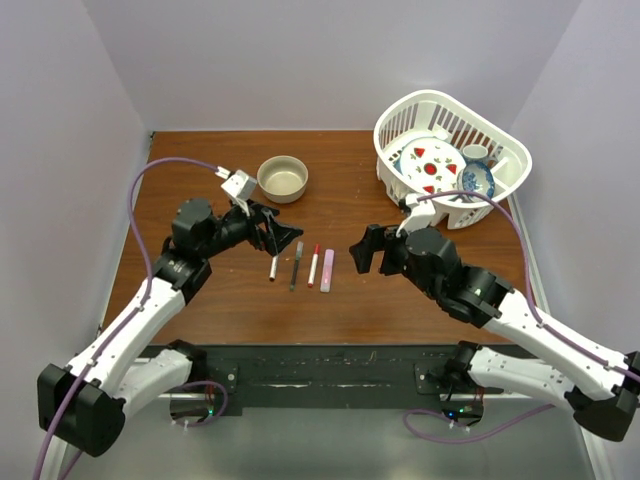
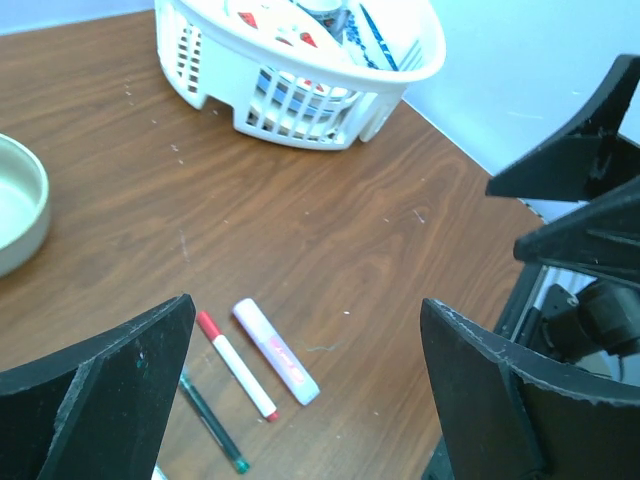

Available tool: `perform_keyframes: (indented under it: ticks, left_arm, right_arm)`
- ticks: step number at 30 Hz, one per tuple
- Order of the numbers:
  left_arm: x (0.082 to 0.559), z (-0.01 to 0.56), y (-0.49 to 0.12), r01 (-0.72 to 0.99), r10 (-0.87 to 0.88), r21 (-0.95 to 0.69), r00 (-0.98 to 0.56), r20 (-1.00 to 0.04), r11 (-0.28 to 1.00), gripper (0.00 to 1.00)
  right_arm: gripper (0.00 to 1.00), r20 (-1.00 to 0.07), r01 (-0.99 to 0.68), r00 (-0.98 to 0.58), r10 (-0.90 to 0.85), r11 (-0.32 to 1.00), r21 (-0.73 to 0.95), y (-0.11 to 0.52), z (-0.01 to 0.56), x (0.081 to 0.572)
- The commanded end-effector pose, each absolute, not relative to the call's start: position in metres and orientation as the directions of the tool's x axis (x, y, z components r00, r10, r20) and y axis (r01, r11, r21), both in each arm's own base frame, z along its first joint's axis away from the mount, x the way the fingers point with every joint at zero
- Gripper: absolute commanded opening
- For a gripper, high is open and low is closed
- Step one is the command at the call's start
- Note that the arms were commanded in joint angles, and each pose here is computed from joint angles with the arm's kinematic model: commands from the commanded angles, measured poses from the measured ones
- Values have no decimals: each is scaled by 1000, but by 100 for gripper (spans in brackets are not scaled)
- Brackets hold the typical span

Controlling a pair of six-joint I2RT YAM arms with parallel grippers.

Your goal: Insert the pens into the pen caps

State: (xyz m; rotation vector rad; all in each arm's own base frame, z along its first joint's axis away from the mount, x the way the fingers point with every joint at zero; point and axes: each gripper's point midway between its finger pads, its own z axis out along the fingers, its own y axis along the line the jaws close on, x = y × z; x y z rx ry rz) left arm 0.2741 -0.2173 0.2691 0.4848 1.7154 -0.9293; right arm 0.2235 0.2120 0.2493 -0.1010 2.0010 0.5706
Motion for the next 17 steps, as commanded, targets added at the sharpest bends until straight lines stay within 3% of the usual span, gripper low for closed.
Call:
perform_keyframes:
  ticks: [1,17]
  left_arm:
    - [267,289,-222,756,-194,-349,-291,-937,554,100]
    - [265,293,-220,759,-188,-331,-273,-944,561,100]
  right_arm:
    - [99,-888,-312,-395,234,875,369,209,285,232]
    - [99,-879,-300,-376,293,859,414,206,292,232]
